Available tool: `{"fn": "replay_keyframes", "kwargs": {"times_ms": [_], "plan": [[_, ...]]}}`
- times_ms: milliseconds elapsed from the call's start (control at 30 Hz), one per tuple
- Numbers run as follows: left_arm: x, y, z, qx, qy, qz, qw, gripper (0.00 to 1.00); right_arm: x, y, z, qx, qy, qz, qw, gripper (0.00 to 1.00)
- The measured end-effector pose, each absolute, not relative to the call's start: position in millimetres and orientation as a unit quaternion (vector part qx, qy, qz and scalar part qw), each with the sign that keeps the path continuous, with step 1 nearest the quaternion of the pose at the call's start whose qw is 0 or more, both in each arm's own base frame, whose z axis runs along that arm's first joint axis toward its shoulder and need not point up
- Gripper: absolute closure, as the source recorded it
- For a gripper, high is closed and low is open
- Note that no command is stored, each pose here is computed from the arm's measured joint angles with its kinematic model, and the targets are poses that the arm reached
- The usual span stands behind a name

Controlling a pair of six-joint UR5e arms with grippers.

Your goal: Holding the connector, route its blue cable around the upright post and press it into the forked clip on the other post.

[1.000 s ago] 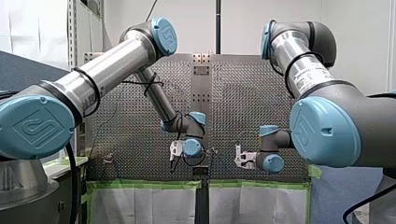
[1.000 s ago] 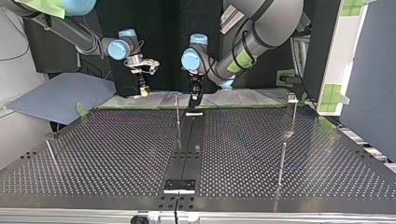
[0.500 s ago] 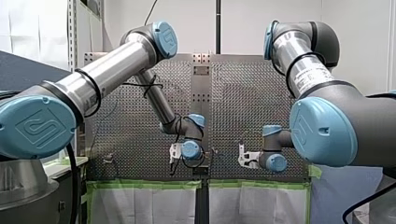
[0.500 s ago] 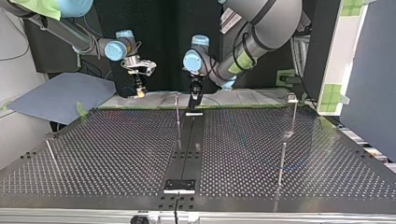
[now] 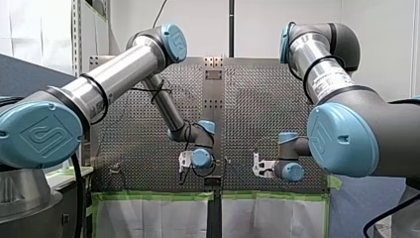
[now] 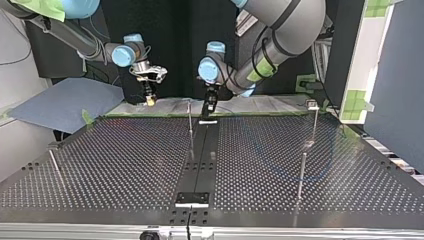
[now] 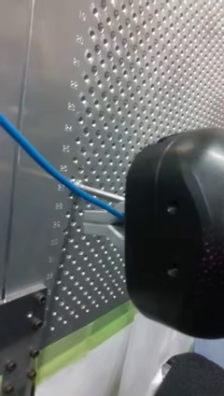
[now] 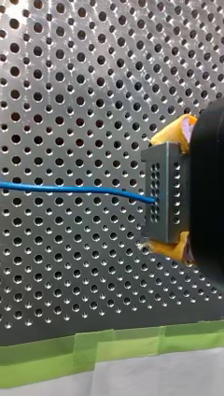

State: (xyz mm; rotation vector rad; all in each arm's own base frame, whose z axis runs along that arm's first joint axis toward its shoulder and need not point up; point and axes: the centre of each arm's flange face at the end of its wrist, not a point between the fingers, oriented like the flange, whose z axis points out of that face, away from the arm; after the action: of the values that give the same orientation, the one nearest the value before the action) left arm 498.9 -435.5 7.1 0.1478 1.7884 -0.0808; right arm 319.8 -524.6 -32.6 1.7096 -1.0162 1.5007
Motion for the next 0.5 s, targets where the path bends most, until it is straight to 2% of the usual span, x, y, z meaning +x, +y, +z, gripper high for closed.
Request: {"fn": "replay_keyframes", "kwargs": {"times_ms": [500], "plan": [[515.4, -439.8, 18.7, 0.064, 0.775, -0.040, 0.627, 1.00, 313.7, -532.8, -30.4, 0.645, -0.390, 0.572, 0.323, 1.00]]}}
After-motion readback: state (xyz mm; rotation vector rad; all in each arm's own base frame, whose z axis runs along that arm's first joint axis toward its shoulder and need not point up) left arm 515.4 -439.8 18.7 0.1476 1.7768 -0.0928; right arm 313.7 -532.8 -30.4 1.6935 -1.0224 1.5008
